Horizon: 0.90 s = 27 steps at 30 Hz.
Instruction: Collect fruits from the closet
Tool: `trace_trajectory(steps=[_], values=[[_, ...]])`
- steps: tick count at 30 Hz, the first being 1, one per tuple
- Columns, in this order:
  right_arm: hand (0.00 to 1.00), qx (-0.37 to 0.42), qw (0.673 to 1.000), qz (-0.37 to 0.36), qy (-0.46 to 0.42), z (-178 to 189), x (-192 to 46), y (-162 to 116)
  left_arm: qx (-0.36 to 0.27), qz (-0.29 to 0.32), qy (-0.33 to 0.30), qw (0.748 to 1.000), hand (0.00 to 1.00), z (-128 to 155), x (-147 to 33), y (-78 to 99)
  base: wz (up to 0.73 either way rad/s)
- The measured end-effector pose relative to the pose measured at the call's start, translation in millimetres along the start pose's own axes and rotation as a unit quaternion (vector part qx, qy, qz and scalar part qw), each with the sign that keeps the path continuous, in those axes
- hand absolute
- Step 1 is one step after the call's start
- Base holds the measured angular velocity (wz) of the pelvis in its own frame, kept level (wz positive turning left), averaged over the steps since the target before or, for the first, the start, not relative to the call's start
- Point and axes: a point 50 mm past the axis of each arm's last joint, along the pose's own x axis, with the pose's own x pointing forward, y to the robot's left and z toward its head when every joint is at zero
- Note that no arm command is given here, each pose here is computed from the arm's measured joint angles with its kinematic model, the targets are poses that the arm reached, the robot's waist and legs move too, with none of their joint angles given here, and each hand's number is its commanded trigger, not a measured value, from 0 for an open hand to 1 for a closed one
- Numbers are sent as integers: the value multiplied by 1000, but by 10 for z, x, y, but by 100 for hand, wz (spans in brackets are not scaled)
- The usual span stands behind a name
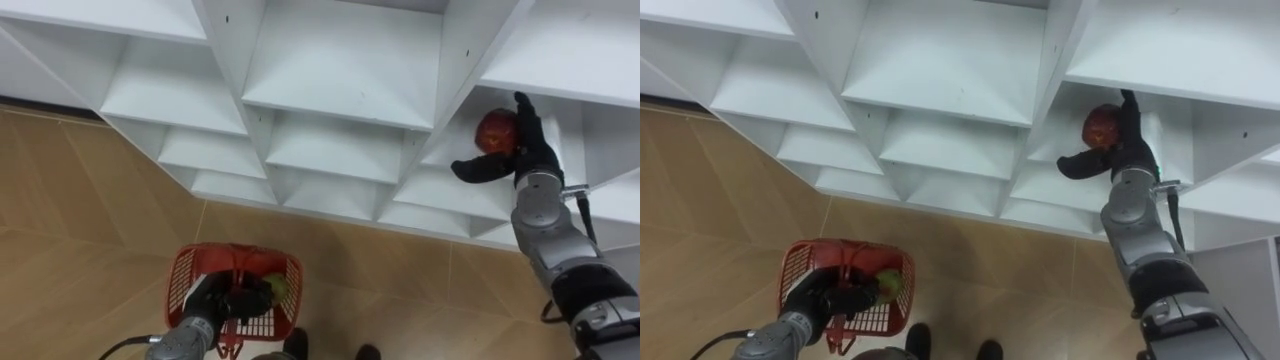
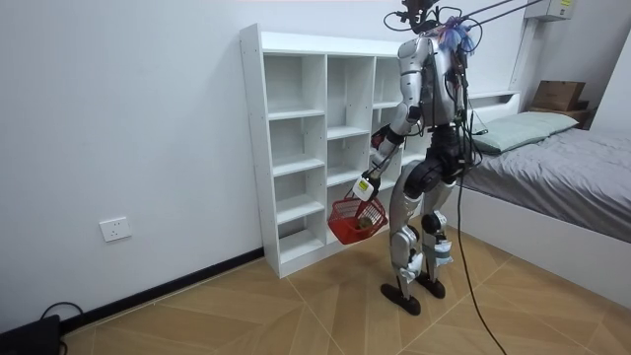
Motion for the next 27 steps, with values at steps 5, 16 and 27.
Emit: trace_trajectory(steps=[5,16,27], values=[[100,-6,1000,-13,-3,5,13,-55,0,1,0,1000,100,-1,0,1,0],[100,-11,1000,-16,-1,-12,19,-94,0,0,1,1000,100,-7,-2,1,0],[100,-12,1000,-15,-2,-12,17,-89,0,1,2,1000,100,-13,-3,2,0]])
